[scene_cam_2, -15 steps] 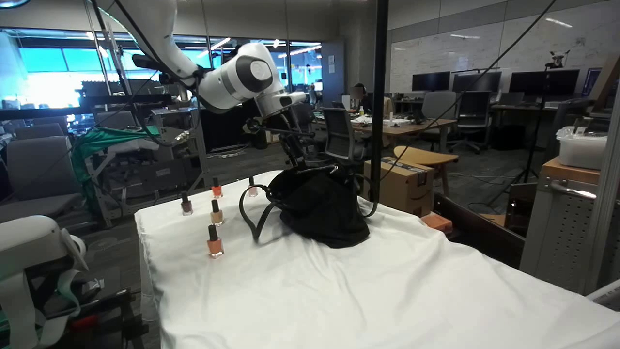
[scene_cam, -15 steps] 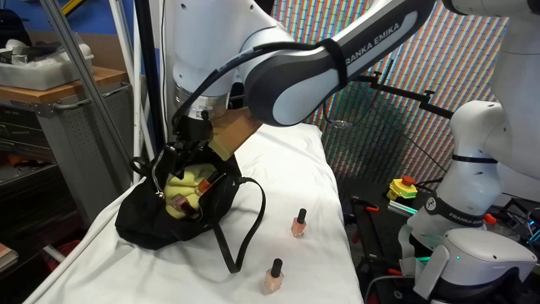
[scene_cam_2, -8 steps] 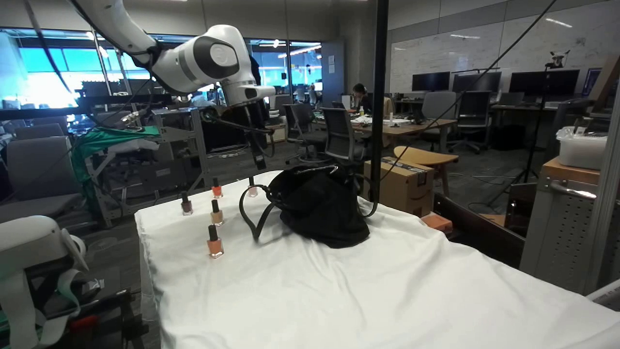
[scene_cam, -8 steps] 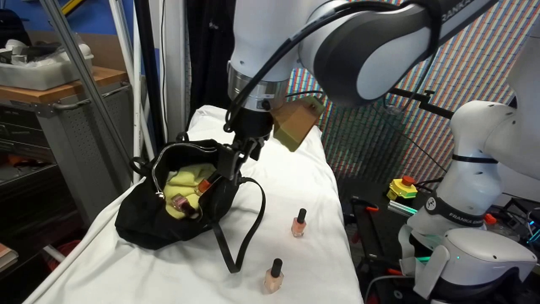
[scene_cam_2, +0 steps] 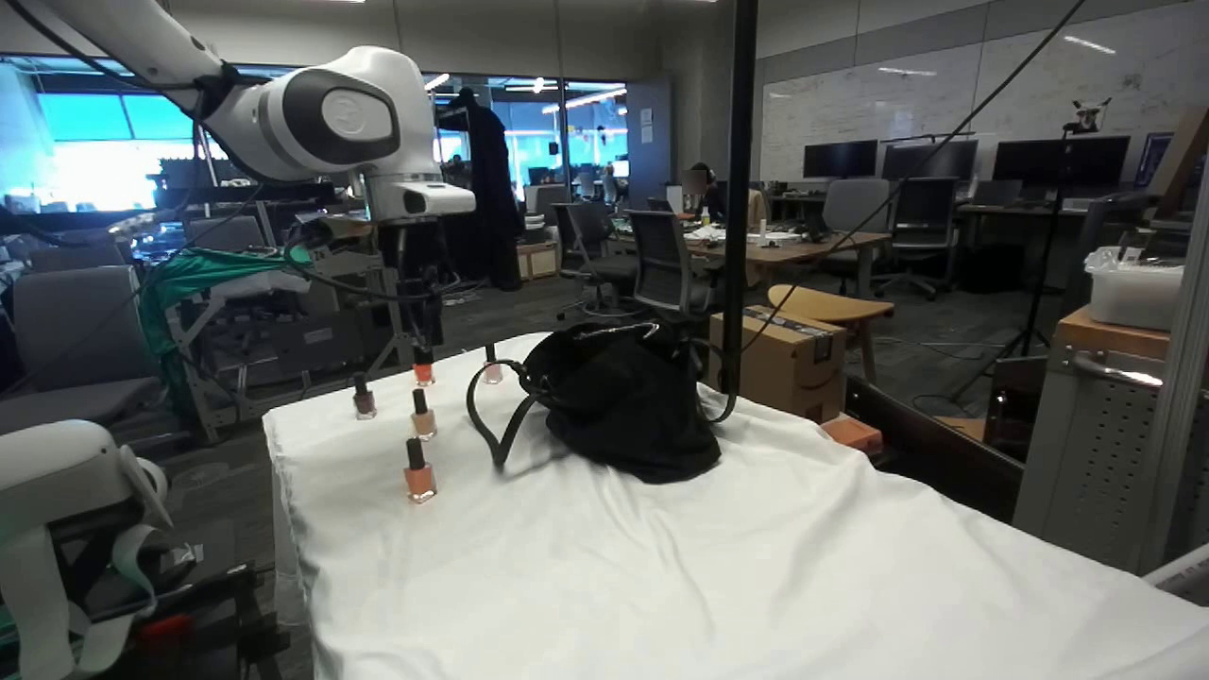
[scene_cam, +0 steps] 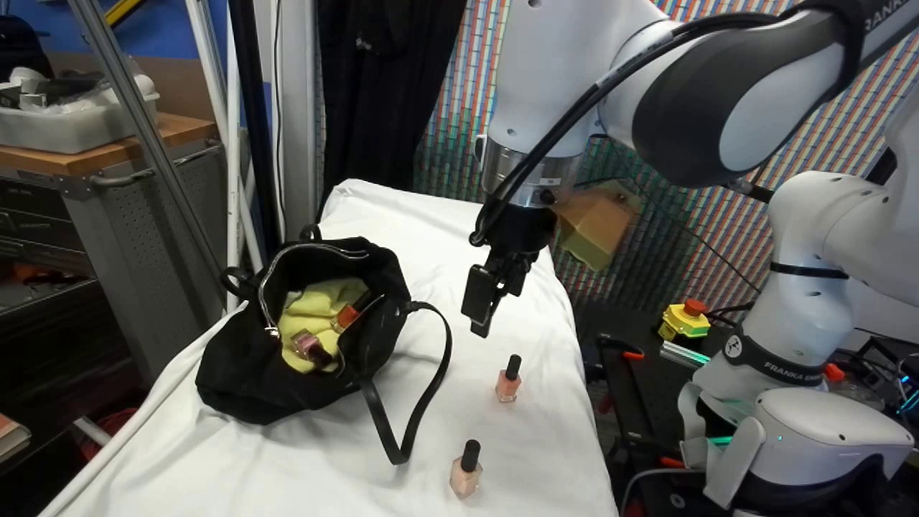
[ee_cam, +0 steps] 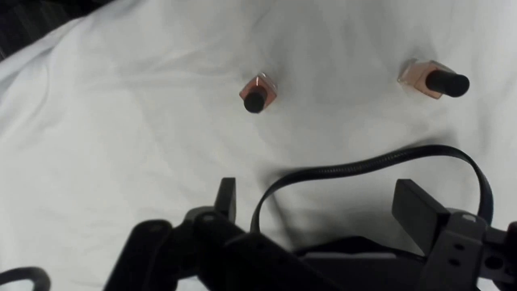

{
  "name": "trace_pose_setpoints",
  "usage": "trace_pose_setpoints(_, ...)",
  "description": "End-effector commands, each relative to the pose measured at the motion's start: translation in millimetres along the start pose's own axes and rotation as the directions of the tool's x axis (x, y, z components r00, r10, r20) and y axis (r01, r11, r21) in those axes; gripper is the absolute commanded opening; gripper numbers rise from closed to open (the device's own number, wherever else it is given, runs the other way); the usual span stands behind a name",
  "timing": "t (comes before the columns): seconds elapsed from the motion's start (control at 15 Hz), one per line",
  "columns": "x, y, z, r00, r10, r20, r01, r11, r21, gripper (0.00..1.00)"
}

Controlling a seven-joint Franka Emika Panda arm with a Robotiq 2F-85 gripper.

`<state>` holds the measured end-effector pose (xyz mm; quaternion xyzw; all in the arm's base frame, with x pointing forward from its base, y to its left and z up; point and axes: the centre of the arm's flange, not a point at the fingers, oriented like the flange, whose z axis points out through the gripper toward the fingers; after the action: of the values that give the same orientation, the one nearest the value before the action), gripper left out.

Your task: Pick up the nail polish bottles and place them in the black bag

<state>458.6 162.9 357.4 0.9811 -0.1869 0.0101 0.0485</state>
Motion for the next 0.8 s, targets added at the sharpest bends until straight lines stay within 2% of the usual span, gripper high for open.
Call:
trace_pose_setpoints(0.0, -22.9, 26.2, 14.2, 0.994, 0.11, 0.014, -0.11, 0.993, 0.035, 1.0)
trace_pose_setpoints(0.27, -26.1, 38.2, 45.7, 0.968, 0.247, 0.046, -0.249, 0.967, 0.047, 1.0)
trace_pose_setpoints(0.4, -26.9, 44.1, 58.6, 0.944, 0.319, 0.081, -0.324, 0.944, 0.054, 1.0)
trace_pose_setpoints(0.73, -30.3, 48.4, 78.3, 0.862, 0.48, 0.16, -0.496, 0.866, 0.07, 1.0)
